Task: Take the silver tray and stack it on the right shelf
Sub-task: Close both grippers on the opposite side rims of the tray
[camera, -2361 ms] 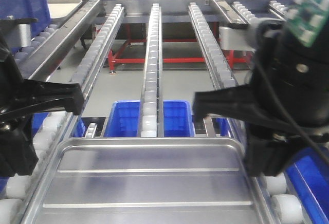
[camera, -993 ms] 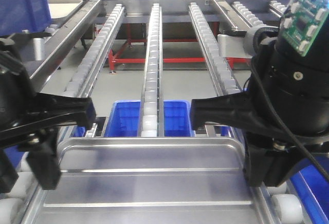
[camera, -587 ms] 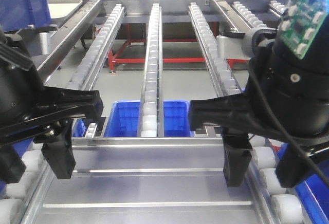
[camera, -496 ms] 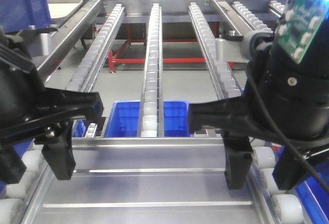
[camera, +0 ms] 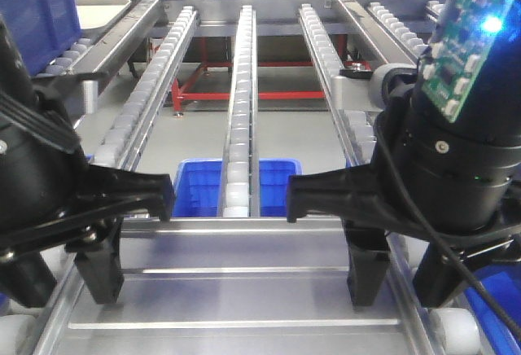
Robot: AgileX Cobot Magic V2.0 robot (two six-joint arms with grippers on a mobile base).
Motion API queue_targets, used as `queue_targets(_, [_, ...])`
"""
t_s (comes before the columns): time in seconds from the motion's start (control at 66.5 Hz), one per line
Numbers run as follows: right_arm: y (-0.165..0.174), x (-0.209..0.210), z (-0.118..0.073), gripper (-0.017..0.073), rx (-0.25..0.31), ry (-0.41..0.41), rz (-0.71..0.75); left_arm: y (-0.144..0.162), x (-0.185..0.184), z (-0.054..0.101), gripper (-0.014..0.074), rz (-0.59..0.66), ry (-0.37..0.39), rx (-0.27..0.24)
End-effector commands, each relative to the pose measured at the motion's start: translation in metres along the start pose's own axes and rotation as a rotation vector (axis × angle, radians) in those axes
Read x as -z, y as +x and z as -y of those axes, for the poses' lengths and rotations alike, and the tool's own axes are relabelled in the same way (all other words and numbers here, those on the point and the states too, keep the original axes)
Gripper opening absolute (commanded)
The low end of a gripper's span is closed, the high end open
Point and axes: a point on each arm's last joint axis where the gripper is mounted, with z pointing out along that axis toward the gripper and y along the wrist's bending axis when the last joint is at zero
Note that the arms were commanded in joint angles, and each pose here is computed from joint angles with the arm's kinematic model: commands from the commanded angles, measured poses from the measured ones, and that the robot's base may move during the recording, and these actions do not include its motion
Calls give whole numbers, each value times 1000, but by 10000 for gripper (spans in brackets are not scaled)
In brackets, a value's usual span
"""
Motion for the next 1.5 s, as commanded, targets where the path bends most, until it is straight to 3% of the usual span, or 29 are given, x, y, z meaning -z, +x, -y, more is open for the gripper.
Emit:
queue_targets(0.0, [-7,10,-5,391,3,-47,52,-8,12,7,193,58,50,9])
queue_targets(1.279, [-7,4,-6,389,12,-39,48,-9,1,9,192,44,43,5])
queue_targets(1.489, [-7,4,-6,231,12,-39,48,-9,1,9,183,44,43,5])
